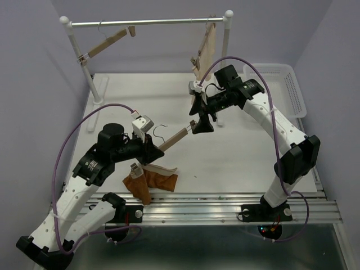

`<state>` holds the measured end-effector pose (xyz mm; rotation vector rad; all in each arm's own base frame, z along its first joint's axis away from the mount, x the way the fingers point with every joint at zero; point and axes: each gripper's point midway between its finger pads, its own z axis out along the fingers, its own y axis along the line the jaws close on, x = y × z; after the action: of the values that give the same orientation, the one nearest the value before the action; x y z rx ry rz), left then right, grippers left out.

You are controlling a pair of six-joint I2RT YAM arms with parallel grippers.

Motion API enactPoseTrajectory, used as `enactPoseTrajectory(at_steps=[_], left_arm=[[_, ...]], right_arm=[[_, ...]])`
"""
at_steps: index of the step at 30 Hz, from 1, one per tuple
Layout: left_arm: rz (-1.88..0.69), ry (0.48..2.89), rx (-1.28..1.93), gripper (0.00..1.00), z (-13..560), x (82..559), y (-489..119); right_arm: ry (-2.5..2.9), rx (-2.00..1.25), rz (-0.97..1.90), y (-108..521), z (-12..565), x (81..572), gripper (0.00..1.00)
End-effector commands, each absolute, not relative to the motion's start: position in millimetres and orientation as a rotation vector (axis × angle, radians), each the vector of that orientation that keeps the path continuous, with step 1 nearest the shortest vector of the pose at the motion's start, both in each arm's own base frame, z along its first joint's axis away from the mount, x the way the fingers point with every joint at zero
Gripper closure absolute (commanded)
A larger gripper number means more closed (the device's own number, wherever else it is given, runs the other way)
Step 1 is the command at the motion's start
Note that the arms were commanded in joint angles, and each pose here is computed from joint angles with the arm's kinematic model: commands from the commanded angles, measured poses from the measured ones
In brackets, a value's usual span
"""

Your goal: Remove the underwear clipped to the hanger

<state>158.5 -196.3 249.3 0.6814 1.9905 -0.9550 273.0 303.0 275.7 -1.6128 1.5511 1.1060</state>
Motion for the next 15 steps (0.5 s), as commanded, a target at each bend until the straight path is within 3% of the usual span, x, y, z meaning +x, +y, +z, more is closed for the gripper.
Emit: enactPoseTrajectory(at_steps=[1, 11, 15], left_arm=[[-0.948, 1.909, 0.652, 1.00, 271, 170, -200], [-0.917, 1.918, 0.502, 1.00, 269, 195, -201], [-0.880, 1.905, 0.464, 1.00, 275, 203, -197]], right_arm=[[1.534, -1.471, 0.951, 308, 308, 297, 0.00], [1.653, -0.890, 0.579, 282, 368, 380, 0.00], [1.657, -0.758, 0.503, 265, 385, 388, 0.00]])
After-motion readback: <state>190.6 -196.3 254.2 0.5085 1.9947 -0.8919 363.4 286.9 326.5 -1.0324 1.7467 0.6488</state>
